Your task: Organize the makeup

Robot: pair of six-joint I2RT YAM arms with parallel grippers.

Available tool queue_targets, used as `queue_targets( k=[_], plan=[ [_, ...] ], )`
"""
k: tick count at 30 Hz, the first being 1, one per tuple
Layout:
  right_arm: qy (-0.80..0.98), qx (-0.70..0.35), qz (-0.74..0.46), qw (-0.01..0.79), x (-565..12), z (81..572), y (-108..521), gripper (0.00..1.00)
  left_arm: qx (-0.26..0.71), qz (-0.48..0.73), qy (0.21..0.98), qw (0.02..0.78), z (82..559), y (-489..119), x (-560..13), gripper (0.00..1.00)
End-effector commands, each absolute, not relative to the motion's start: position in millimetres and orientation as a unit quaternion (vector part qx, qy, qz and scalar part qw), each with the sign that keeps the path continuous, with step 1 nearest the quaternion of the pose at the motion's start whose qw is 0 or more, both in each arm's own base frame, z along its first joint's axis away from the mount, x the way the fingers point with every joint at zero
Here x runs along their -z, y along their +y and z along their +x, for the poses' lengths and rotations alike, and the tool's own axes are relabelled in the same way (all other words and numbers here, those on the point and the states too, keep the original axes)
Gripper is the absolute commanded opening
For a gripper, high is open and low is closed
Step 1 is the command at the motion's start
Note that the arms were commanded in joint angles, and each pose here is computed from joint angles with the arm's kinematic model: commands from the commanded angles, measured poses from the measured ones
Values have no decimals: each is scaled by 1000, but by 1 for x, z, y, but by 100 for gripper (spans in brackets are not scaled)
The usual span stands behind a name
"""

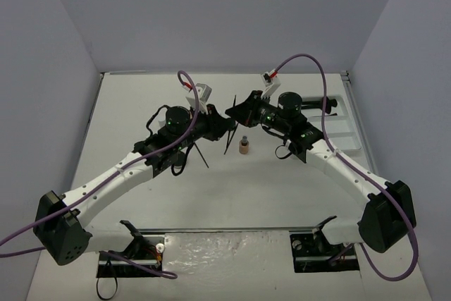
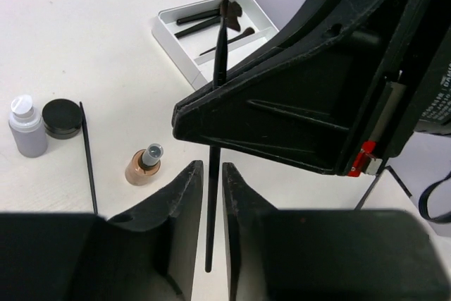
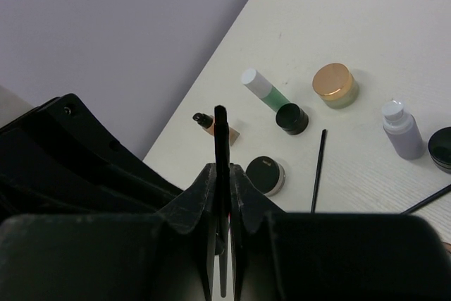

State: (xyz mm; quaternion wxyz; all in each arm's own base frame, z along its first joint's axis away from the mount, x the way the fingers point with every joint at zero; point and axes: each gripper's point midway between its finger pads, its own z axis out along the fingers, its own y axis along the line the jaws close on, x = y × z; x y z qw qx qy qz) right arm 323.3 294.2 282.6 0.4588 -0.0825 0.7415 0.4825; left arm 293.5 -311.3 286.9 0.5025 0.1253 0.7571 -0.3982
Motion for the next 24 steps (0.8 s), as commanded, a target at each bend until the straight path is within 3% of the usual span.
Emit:
queue_targets(
  k=[1,5,8,12,18,24],
  plan=[
    [713,-469,-61,517,-315,342,282,0,379,95,746,540,309,-304,-310,37],
    [729,-423,11,538,-308,370,243,0,331,59,780,528,317,-288,-282,75],
    [735,-369,107,559,-301,402,183,0,273,17,811,517,321,-265,-257,88],
    [736,-277,242,568,-279,434,96,0,193,-20,853,485,317,-235,-224,96],
    [701,-182,413,551,-229,463,-18,0,147,-68,878,451,312,-218,-191,97],
    [666,-169,506,521,-187,493,-66,0,135,-86,895,415,309,-219,-163,97]
  ],
)
